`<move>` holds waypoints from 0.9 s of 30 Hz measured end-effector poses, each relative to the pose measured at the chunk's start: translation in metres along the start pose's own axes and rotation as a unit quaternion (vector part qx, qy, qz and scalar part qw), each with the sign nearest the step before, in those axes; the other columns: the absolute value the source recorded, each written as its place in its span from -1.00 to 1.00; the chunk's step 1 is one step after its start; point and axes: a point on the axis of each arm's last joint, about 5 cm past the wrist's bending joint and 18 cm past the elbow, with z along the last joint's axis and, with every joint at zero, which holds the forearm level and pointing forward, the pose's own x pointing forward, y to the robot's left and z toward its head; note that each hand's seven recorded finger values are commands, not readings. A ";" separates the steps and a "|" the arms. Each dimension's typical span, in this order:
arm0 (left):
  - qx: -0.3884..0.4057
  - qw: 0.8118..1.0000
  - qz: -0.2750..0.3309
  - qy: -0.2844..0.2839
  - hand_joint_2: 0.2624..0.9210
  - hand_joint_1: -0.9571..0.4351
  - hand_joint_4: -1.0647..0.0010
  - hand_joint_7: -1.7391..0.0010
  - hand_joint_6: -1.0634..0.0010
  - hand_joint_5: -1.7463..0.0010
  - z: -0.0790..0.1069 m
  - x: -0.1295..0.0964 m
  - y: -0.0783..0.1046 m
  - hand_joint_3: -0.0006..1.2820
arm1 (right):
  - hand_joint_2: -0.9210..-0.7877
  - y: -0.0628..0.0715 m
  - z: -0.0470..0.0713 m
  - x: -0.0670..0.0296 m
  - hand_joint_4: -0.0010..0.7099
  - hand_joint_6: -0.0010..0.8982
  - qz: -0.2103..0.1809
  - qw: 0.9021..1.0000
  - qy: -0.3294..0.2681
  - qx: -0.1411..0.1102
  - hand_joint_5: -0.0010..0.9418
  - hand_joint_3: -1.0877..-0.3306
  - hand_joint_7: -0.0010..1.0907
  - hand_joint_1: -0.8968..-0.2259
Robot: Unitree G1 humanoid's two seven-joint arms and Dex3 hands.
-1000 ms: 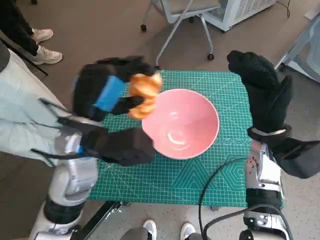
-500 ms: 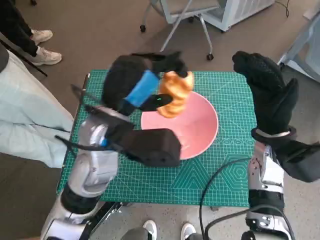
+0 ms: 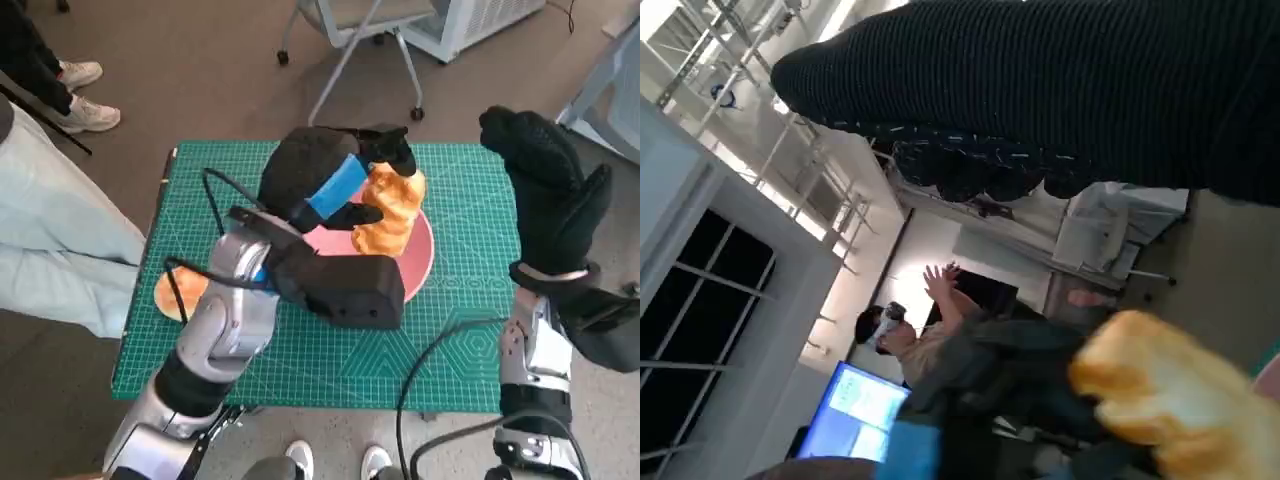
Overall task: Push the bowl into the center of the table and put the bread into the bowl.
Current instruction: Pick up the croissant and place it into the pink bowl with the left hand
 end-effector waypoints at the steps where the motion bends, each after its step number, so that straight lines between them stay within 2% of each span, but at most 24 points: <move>1: 0.000 1.000 -0.001 0.000 0.88 0.48 -0.50 0.01 -0.14 -0.31 0.000 0.000 0.000 -0.86 | -1.00 0.000 0.000 0.0000 -0.48 -0.63 0.000 1.000 0.000 0.000 -1.00 -0.01 -0.38 -0.28; 2: -0.005 1.000 -0.008 0.000 0.85 0.45 -0.10 0.24 0.13 -0.22 -0.001 0.000 -0.001 -0.79 | -1.00 0.000 0.000 -0.0004 -0.48 -0.63 -0.001 1.000 0.000 0.000 -1.00 -0.01 -0.39 -0.28; 3: -0.014 1.000 -0.025 0.001 0.84 0.29 0.19 0.45 0.28 0.15 -0.001 0.001 -0.001 -0.83 | -1.00 0.000 0.001 -0.0007 -0.48 -0.62 -0.001 1.000 0.000 -0.001 -1.00 -0.01 -0.39 -0.28; 4: -0.019 0.999 -0.039 0.004 0.87 0.15 0.39 0.61 0.37 0.44 -0.002 0.002 -0.001 -0.88 | -1.00 0.000 0.001 -0.0009 -0.48 -0.62 -0.002 1.000 0.000 -0.001 -0.99 -0.01 -0.39 -0.28; 6: -0.030 0.996 -0.077 0.016 0.90 0.00 0.56 0.77 0.44 0.70 -0.004 0.003 -0.001 -0.93 | -1.00 0.000 0.001 -0.0013 -0.48 -0.62 -0.002 1.000 0.001 0.000 -0.99 -0.01 -0.40 -0.27; 8: -0.035 0.993 -0.113 0.031 0.93 -0.09 0.66 0.88 0.48 0.87 -0.007 0.002 -0.002 -0.97 | -1.00 0.000 0.001 -0.0021 -0.48 -0.62 -0.003 1.000 0.003 0.000 -0.99 -0.01 -0.40 -0.27; 13: -0.032 0.988 -0.144 0.053 0.95 -0.20 0.79 0.95 0.52 0.98 -0.010 0.001 0.000 -0.99 | -1.00 -0.001 0.001 -0.0035 -0.47 -0.61 -0.005 1.000 0.005 0.000 -0.99 -0.01 -0.41 -0.27; 18: -0.022 0.987 -0.153 0.050 0.95 -0.26 0.89 0.98 0.54 1.00 -0.008 -0.002 0.005 -1.00 | -1.00 -0.001 0.000 -0.0037 -0.47 -0.60 -0.006 1.000 0.006 0.000 -0.99 -0.01 -0.42 -0.26; 27: -0.044 0.989 -0.139 0.030 0.92 -0.22 0.99 0.99 0.54 1.00 -0.009 -0.009 0.014 -1.00 | -1.00 -0.001 0.000 -0.0038 -0.47 -0.60 -0.006 1.000 0.007 0.001 -0.99 -0.01 -0.44 -0.26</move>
